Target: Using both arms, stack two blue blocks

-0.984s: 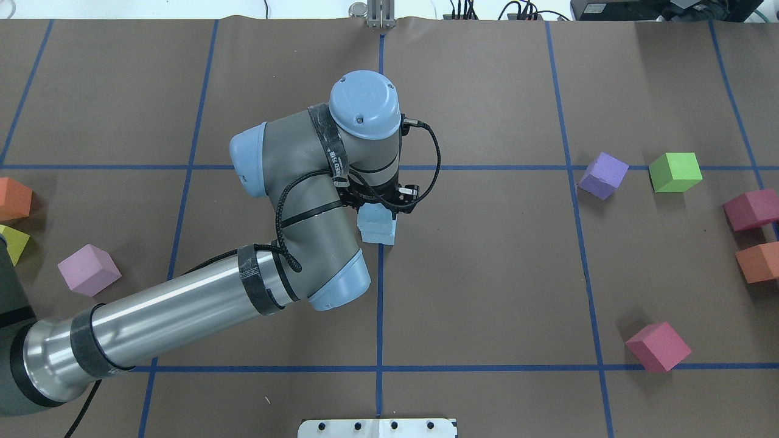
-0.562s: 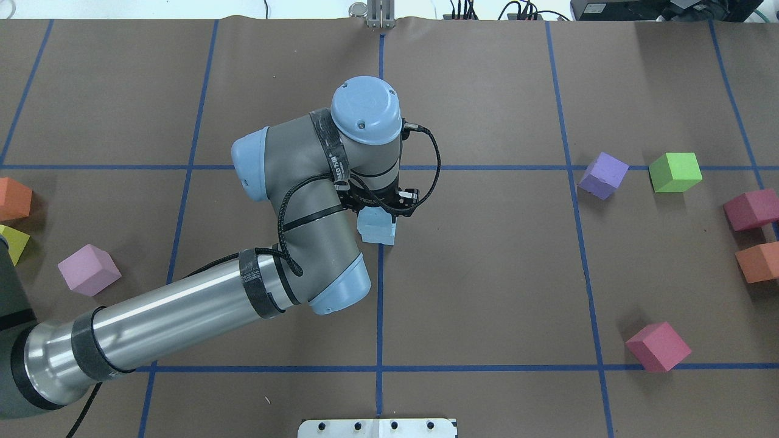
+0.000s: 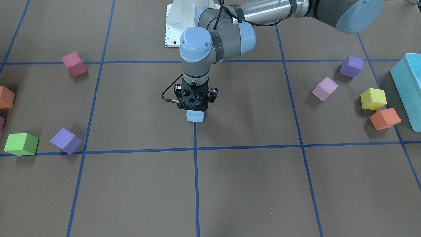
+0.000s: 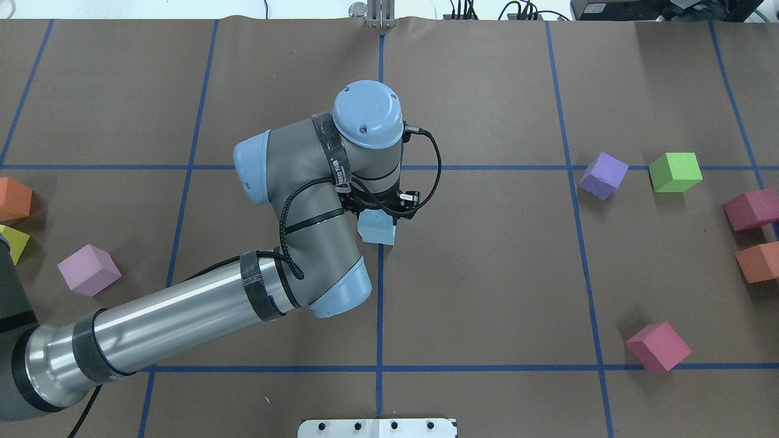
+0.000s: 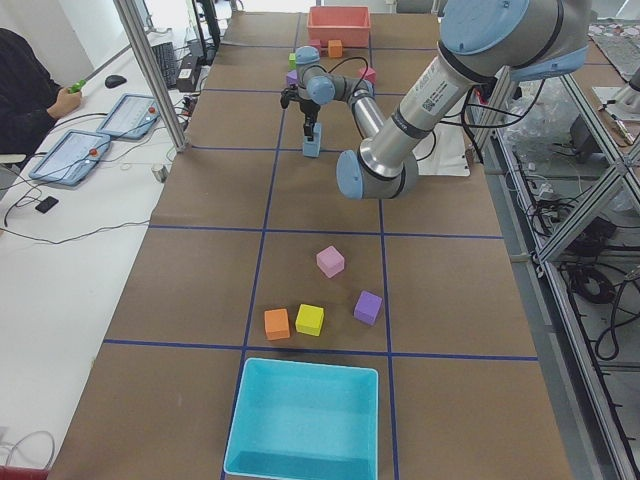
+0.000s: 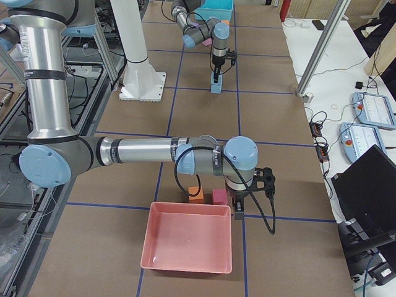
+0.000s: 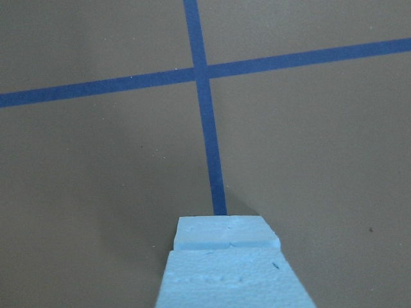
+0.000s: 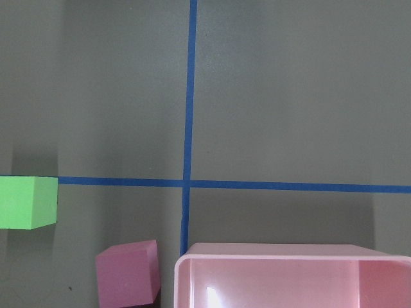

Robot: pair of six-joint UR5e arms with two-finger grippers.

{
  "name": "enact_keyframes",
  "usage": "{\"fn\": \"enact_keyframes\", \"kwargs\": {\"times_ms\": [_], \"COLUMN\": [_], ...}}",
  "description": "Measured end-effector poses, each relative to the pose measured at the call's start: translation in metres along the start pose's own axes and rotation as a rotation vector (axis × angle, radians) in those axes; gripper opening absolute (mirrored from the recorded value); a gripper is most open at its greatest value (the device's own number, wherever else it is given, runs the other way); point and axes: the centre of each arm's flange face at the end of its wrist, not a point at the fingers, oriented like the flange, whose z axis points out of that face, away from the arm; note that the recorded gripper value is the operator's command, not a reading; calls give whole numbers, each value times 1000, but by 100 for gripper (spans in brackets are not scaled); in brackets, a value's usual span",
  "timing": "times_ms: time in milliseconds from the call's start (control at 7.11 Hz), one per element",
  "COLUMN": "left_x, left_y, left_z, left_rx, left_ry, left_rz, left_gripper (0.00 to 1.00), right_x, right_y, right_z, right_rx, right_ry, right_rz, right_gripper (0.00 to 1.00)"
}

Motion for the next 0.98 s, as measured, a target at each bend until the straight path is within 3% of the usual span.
{"fn": "enact_keyframes", "kwargs": {"times_ms": [141,422,703,984], "left_x": [0,0,1,-18], "left_y": [1,2,4,-5], "left_z": [1,2,-5,-57], "left_rx": [-1,-2,5,53], "left_ry": [0,0,12,76], "left_rz": [0,1,8,31], "left_gripper": [80,97,98,98], "right_x": [0,0,0,0], "right_y": [0,0,0,-1], "right_z": [0,0,0,0], "right_rx": [0,1,1,0], "right_ry": [0,0,0,2], "right_rz": [0,-1,-1,-1], "right_gripper": [100,100,100,100]}}
